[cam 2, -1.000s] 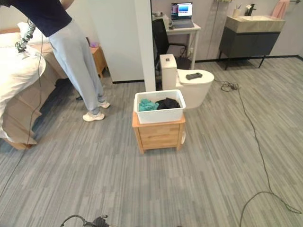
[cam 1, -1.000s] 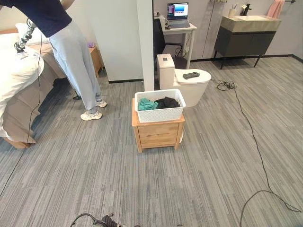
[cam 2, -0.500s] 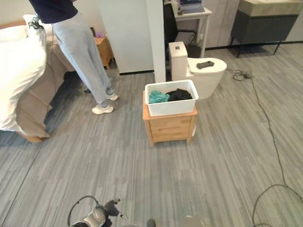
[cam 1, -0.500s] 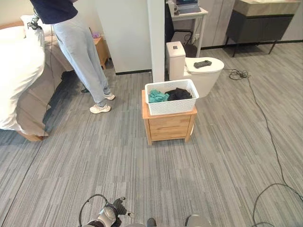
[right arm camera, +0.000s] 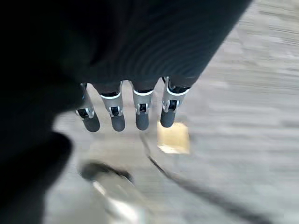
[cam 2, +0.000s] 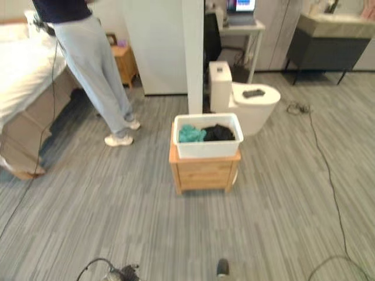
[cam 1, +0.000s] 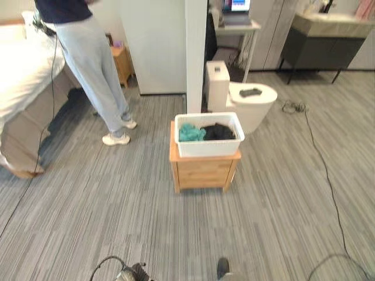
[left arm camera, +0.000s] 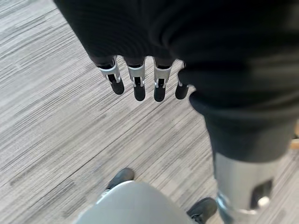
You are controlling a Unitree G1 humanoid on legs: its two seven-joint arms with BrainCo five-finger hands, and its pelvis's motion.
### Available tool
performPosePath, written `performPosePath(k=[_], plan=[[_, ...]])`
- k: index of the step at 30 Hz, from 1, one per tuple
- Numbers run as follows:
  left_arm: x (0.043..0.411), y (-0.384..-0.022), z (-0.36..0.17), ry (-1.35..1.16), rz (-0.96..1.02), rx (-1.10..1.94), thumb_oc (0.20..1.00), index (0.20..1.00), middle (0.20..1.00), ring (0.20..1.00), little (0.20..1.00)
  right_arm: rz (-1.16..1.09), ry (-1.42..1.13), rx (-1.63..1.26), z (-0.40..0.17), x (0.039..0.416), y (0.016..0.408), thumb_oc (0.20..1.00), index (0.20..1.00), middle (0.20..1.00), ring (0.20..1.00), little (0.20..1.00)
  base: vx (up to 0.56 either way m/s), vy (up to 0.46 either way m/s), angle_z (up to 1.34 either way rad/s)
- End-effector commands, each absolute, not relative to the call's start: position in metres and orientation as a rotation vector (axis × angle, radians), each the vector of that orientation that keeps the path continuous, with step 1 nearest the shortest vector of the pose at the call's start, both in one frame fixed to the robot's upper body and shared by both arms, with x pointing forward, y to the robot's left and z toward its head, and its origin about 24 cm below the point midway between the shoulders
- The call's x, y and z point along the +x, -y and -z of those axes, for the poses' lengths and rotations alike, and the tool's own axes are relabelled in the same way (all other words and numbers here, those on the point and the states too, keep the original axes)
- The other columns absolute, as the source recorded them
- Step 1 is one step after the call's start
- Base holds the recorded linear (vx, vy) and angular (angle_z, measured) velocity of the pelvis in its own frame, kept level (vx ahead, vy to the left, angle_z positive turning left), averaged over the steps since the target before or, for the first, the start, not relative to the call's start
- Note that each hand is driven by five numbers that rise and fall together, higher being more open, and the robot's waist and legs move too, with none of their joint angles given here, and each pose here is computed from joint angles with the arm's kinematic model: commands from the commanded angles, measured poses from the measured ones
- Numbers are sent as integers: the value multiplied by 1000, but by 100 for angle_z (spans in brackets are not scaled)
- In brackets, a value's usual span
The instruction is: Grab the laundry basket,head to the washer,open it,put in the laundry and shut it.
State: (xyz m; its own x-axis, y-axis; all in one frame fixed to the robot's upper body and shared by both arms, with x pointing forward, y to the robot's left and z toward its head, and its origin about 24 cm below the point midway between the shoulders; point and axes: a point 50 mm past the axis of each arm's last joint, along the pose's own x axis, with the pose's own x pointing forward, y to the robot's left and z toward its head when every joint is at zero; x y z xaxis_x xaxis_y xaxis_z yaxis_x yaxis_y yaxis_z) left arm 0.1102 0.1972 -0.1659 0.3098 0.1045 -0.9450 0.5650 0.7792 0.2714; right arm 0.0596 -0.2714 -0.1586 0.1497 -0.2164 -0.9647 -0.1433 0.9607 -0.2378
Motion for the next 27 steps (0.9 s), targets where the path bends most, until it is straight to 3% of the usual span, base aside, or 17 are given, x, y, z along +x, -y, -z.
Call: performPosePath(k=[1,3,4,5,6,16,27], plan=[[139,-194,158,-1158,336,674,1000,1000,1000,1000,1000,133,-1317,-326,147,93,286,1000,1000,1000,1000,1000,190,-143,-19],[138,-192,158,-1155,333,667,1000,1000,1000,1000,1000,128,-1288,-321,147,99,283,1000,1000,1000,1000,1000,110,-104,-6],[149,-194,154,-1113,315,677,1000,1000,1000,1000,1000,76,-1145,-417,135,134,283,1000,1000,1000,1000,1000,51,-81,6],[149,-194,154,-1113,315,677,1000,1000,1000,1000,1000,76,-1145,-417,135,134,283,1000,1000,1000,1000,1000,68,-133,7],[147,-195,154,-1112,287,652,1000,1000,1000,1000,1000,4,-1228,-383,151,101,266,1000,1000,1000,1000,1000,29,-73,6],[142,-199,156,-1155,208,559,1000,1000,1000,1000,1000,-80,-1463,-399,167,38,253,1000,1000,1000,1000,1000,79,-85,8],[169,-200,145,-1081,218,608,1000,1000,1000,1000,1000,67,-1436,-392,157,52,280,1000,1000,1000,1000,1000,146,-130,18]])
